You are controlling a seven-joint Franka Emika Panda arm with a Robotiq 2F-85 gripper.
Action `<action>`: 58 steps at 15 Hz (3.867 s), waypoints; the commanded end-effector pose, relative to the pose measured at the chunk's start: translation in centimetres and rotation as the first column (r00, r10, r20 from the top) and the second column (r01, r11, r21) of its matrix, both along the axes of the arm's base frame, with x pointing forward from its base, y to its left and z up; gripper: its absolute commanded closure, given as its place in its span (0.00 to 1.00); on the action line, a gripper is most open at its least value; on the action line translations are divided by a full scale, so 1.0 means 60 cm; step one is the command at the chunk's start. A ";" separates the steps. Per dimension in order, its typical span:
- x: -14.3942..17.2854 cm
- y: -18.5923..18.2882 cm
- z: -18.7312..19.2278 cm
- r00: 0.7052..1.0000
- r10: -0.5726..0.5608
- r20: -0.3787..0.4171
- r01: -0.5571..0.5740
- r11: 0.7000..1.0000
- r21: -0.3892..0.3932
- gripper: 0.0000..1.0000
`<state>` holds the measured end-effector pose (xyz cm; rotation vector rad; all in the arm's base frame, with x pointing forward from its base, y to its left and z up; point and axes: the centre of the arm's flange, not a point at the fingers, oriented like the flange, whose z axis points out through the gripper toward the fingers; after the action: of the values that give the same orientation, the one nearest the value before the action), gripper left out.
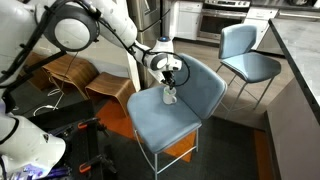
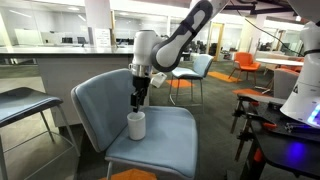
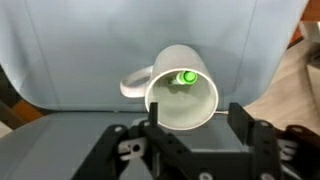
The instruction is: Remove the green marker from the white mug
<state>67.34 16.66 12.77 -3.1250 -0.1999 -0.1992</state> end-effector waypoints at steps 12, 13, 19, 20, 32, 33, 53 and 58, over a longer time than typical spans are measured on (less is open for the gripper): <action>0.070 -0.001 -0.059 0.992 0.001 -0.123 0.002 1.000 0.022 0.43; 0.071 -0.001 -0.064 0.992 -0.001 -0.128 0.004 1.000 0.022 0.43; 0.075 -0.006 -0.089 0.988 -0.044 -0.146 0.048 0.998 0.027 0.49; 0.076 -0.006 -0.092 0.987 -0.063 -0.145 0.069 0.997 0.036 0.52; 0.094 -0.030 -0.097 0.968 -0.220 -0.117 0.232 0.968 0.099 0.50; 0.096 -0.030 -0.095 0.970 -0.221 -0.105 0.231 0.968 0.101 0.51; 0.067 -0.021 -0.142 0.979 -0.149 -0.136 0.157 0.987 0.046 0.53; 0.065 -0.013 -0.135 0.980 -0.090 -0.178 0.097 0.995 0.033 0.70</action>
<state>71.42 15.50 4.53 -3.0767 0.0414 0.0006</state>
